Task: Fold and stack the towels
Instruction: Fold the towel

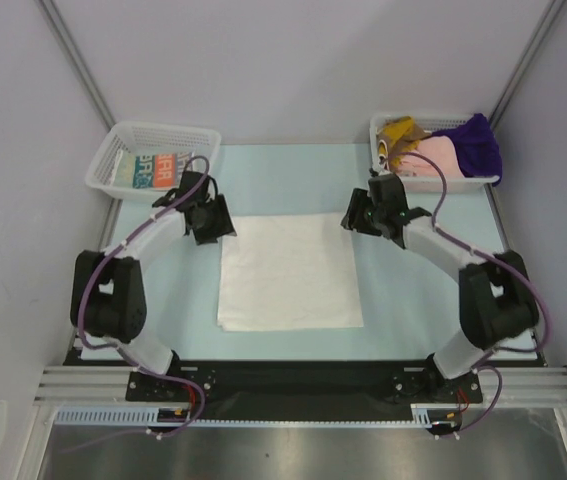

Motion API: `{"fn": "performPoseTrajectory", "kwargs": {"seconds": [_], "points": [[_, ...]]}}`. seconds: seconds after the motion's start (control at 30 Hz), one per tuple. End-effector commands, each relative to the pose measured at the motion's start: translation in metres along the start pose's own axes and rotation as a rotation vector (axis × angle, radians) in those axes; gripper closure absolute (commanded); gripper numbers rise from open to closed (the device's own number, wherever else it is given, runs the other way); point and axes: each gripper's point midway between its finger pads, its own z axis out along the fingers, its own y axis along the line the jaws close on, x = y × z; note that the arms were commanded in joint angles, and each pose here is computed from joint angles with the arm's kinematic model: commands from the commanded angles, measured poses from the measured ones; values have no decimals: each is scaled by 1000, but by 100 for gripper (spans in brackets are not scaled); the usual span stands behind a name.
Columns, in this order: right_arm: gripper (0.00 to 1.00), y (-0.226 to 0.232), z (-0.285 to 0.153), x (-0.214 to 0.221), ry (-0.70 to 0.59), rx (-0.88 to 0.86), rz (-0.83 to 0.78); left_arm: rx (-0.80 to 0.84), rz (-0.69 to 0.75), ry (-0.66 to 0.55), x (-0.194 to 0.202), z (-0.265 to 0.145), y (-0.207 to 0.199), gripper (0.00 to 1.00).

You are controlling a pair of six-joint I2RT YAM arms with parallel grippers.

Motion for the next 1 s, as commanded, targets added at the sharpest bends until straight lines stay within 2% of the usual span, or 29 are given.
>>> {"fn": "performPoseTrajectory", "kwargs": {"seconds": [0.0,0.03,0.13,0.2,0.23,0.4,0.53,0.73,0.87,0.97], "points": [[47,0,44,-23,23,-34,-69,6,89,-126,-61,20,-16,39],[48,8,49,-43,-2,-46,-73,8,111,-131,-67,25,-18,40],[50,-4,79,-38,57,16,-104,-39,138,-132,-85,48,-15,40],[50,-10,86,-51,45,70,-127,-81,148,-151,-103,51,-14,40],[50,-16,93,-48,58,86,-134,-112,158,-121,-100,65,-8,40],[48,-20,103,-61,53,107,-156,-201,155,-90,-109,80,9,41],[50,-24,113,-55,90,123,-159,-203,136,-63,-104,90,17,41],[49,-23,105,-47,98,92,-158,-178,129,-115,-107,77,17,38],[48,-21,92,-53,50,80,-161,-102,129,-183,-117,53,1,36],[48,-23,86,-48,50,83,-161,-55,127,-178,-109,45,-5,36]]}}
